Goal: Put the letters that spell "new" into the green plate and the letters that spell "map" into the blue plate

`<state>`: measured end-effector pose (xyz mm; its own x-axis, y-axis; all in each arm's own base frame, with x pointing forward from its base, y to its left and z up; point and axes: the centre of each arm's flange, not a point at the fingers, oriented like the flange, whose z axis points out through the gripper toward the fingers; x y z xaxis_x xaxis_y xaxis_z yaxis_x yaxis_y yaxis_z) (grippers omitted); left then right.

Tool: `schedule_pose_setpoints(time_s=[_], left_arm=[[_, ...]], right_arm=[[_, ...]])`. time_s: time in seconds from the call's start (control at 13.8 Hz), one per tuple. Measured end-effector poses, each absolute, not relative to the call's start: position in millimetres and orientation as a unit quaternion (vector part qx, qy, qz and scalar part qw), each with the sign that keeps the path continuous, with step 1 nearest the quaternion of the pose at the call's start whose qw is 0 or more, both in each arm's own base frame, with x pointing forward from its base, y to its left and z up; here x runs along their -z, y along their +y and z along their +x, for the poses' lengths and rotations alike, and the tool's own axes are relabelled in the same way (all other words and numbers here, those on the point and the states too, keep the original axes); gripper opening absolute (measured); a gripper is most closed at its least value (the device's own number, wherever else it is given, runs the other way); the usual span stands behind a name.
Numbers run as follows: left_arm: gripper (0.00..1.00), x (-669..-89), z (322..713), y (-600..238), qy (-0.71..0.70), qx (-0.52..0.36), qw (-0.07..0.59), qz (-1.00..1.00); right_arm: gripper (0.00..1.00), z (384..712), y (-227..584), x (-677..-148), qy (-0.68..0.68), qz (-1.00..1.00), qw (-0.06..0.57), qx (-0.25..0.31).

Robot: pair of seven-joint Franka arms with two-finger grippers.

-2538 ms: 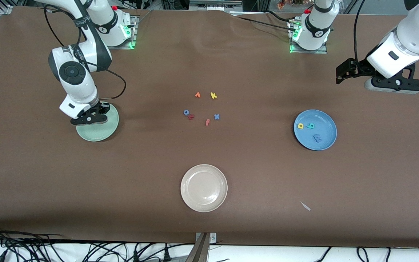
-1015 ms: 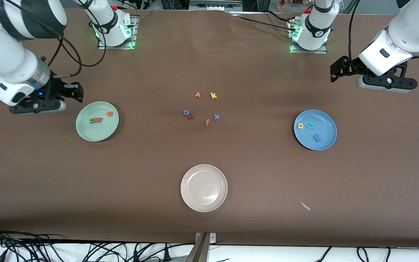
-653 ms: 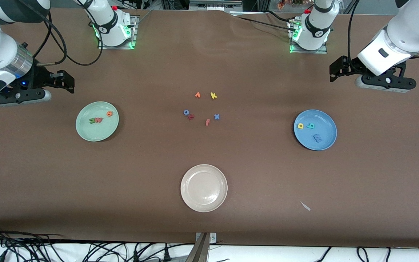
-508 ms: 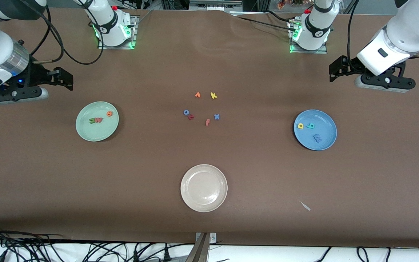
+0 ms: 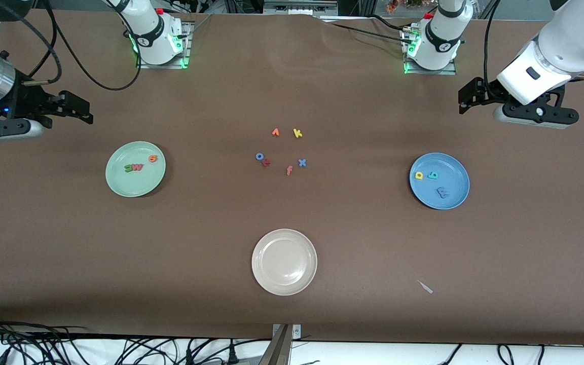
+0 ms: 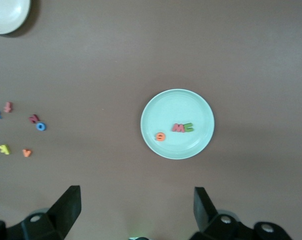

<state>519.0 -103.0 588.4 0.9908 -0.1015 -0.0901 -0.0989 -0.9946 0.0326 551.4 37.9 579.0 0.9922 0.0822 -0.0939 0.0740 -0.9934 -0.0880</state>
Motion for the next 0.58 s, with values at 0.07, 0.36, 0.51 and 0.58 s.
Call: schedule_pose_setpoints(time_s=[0.07, 0.36, 0.51, 0.58], left_arm=[[1.00, -588.4, 519.0, -103.1, -0.050, 0.046, 0.014, 0.998], [1.00, -588.5, 519.0, -103.1, -0.050, 0.046, 0.014, 0.998], [1.00, -588.6, 518.9, -103.3, -0.050, 0.046, 0.014, 0.998], [1.00, -588.6, 518.8, -103.5, -0.051, 0.046, 0.014, 0.998]], right_arm=[[1.00, 550.9, 36.1, -580.0, -0.037, -0.997, 0.045, -0.051], [1.00, 550.9, 32.8, -587.7, -0.036, -0.997, 0.041, -0.052], [1.00, 555.9, 31.5, -582.6, -0.037, -0.997, 0.029, -0.055], [1.00, 558.9, 31.3, -581.2, -0.037, -0.997, 0.027, -0.055]])
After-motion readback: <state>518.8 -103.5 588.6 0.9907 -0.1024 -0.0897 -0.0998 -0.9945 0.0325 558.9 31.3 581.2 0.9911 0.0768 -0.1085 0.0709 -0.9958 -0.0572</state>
